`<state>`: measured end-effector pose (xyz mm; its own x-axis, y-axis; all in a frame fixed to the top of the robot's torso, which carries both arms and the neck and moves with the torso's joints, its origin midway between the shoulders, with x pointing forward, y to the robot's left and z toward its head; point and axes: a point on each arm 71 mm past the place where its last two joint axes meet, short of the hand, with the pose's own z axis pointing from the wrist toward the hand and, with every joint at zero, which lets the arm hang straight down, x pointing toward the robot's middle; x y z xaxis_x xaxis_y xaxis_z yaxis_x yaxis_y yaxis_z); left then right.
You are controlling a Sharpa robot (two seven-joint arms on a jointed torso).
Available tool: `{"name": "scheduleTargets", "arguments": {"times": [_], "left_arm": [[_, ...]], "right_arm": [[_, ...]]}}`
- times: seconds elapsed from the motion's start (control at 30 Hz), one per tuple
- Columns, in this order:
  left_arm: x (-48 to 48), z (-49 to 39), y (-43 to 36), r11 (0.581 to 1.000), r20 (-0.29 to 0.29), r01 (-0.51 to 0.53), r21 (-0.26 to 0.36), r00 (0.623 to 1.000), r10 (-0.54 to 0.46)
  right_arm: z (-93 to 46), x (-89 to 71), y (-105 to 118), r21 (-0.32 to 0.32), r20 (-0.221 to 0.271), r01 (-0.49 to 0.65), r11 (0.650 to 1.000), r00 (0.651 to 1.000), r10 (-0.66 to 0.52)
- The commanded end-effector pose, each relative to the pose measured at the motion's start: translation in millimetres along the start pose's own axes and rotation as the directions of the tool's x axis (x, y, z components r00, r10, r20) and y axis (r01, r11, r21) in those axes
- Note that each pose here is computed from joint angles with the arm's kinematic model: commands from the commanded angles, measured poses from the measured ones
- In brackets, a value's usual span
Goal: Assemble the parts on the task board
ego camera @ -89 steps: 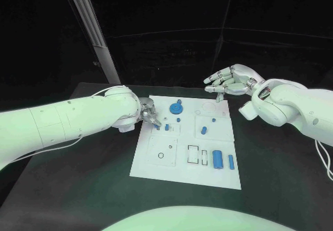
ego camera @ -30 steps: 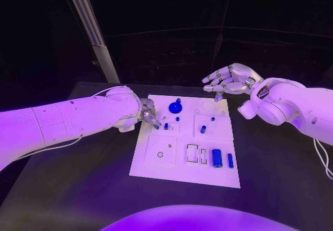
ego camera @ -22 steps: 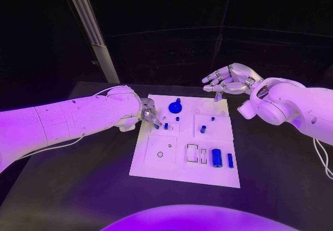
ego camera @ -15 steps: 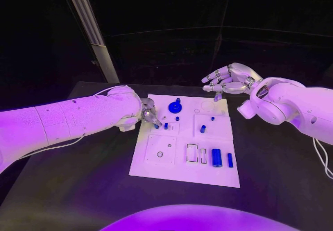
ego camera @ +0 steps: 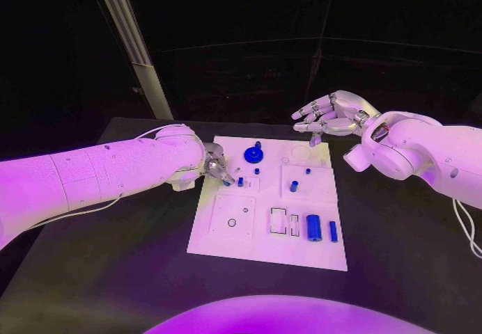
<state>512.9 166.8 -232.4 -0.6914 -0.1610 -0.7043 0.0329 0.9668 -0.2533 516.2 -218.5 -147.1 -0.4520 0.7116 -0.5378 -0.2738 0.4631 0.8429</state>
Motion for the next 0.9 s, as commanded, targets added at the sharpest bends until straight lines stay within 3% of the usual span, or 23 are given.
{"name": "scheduleTargets", "arguments": {"times": [0.03, 0.9], "left_arm": [[2.6, 0.3, 2.5, 1.000, -0.019, -0.014, -0.019, 1.000, 0.014], [-1.9, 2.7, 2.1, 1.000, 0.027, 0.012, -0.023, 1.000, -0.011]], "right_arm": [[0.3, 0.4, 1.8, -0.008, -0.007, -0.003, 1.000, 1.000, 0.003], [-0.3, -0.1, 1.7, -0.007, -0.004, -0.002, 1.000, 1.000, 0.002]]}}
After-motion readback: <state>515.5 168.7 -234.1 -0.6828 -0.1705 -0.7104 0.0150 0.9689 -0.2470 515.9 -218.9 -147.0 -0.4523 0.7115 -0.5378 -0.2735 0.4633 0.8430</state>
